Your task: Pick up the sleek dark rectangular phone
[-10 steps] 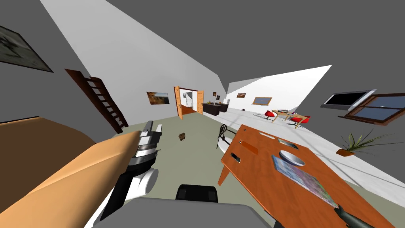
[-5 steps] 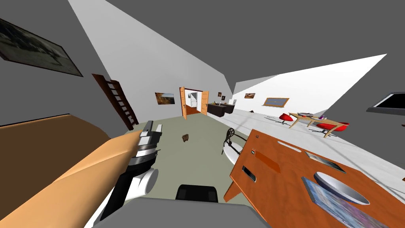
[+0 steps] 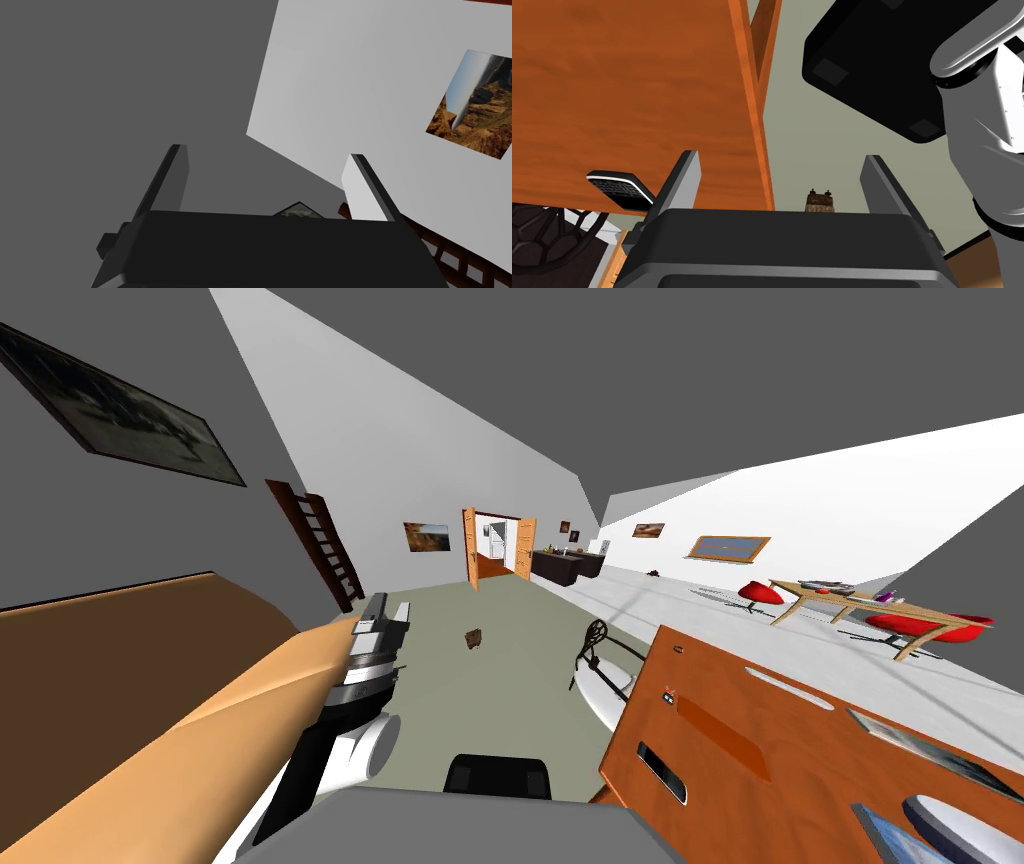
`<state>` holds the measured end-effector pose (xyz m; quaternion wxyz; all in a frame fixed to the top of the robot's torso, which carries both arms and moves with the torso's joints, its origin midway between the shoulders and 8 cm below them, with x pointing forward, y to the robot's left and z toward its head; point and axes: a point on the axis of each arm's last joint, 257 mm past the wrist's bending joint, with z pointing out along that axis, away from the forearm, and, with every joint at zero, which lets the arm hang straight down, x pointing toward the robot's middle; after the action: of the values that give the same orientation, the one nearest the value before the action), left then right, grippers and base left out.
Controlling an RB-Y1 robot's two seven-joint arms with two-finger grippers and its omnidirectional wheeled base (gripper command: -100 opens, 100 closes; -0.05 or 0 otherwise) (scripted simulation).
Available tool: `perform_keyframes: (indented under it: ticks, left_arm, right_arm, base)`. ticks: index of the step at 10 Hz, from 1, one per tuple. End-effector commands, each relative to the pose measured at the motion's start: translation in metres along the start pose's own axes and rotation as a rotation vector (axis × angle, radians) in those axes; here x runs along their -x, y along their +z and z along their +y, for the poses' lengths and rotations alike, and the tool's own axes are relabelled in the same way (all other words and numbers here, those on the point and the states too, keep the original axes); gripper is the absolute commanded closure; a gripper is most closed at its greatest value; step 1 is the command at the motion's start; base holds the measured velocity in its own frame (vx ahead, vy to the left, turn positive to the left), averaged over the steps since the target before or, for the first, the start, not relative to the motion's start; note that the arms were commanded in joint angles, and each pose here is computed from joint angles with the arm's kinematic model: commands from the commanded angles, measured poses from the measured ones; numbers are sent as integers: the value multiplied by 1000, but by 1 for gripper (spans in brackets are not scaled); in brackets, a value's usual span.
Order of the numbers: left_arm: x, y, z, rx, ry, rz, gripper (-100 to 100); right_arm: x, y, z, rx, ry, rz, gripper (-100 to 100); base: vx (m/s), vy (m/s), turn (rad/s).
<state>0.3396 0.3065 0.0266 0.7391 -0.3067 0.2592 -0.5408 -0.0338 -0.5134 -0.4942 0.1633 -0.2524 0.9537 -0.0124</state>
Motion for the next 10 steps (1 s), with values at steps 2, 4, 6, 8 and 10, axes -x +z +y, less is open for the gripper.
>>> perform_keyframes:
  ticks: [2, 4, 6, 8, 10]
  left_arm:
    - [0, 0, 0, 0, 0, 0, 0]
    - [0, 0, 0, 0, 0, 0, 0]
    - [0, 0, 0, 0, 0, 0, 0]
    - [0, 0, 0, 0, 0, 0, 0]
    - [0, 0, 0, 0, 0, 0, 0]
  right_arm:
    - [-34, -7, 3, 6, -6, 72, -100]
    - [-73, -19, 10, 26, -15, 155, -100]
    - [-81, -21, 9, 23, -9, 170, -100]
    - [-100, -28, 14, 34, -5, 210, -100]
    - [-116, -33, 21, 46, 1, 244, -100]
  base:
    - [141, 6, 166]
    - [230, -39, 293]
    - [124, -30, 38]
    - [102, 3, 153]
    - [134, -27, 145]
